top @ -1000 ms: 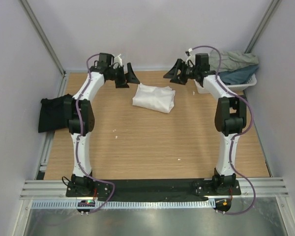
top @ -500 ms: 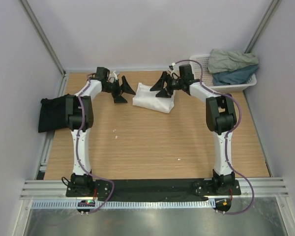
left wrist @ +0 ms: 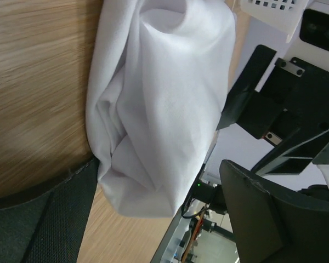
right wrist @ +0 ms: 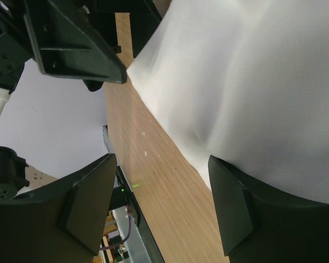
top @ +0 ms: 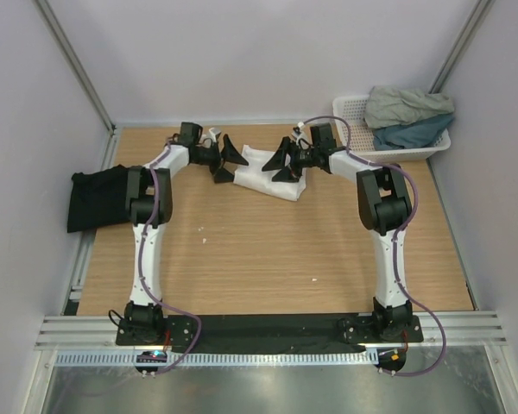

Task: Fold and stack the t-shirts
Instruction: Neatly place the folded tshirt to the corner

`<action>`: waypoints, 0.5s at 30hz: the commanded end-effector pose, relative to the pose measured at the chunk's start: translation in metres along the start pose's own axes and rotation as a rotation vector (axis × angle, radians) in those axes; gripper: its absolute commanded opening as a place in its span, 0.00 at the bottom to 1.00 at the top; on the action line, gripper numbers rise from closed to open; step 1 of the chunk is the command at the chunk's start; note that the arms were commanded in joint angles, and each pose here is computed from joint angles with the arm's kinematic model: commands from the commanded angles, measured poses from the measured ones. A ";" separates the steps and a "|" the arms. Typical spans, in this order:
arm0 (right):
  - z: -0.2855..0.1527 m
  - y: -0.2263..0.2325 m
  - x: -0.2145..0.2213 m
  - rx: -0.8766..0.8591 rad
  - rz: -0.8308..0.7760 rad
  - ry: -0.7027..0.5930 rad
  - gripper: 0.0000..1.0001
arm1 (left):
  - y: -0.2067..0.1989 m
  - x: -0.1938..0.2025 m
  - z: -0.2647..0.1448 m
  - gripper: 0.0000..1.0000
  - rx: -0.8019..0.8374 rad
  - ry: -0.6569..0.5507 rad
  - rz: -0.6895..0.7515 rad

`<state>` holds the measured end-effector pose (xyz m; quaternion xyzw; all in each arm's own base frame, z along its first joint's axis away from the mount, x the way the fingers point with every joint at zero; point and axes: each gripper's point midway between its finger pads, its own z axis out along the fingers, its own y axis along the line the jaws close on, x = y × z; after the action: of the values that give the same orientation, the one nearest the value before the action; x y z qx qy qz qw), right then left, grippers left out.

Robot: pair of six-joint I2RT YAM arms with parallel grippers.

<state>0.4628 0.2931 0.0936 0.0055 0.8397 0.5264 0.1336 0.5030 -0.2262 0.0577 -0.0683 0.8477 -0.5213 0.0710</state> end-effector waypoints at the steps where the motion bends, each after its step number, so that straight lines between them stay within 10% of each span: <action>1: 0.006 -0.009 -0.008 -0.001 -0.037 -0.007 0.74 | 0.021 0.011 0.030 0.91 -0.026 0.033 -0.032; 15: 0.015 -0.026 -0.008 0.020 -0.039 -0.005 0.74 | 0.041 0.006 0.050 0.70 -0.007 0.038 -0.070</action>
<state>0.4684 0.2947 0.0662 0.0058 0.8430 0.5240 0.1214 0.4976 -0.2528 0.0474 -0.0649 0.8263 -0.5588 0.0292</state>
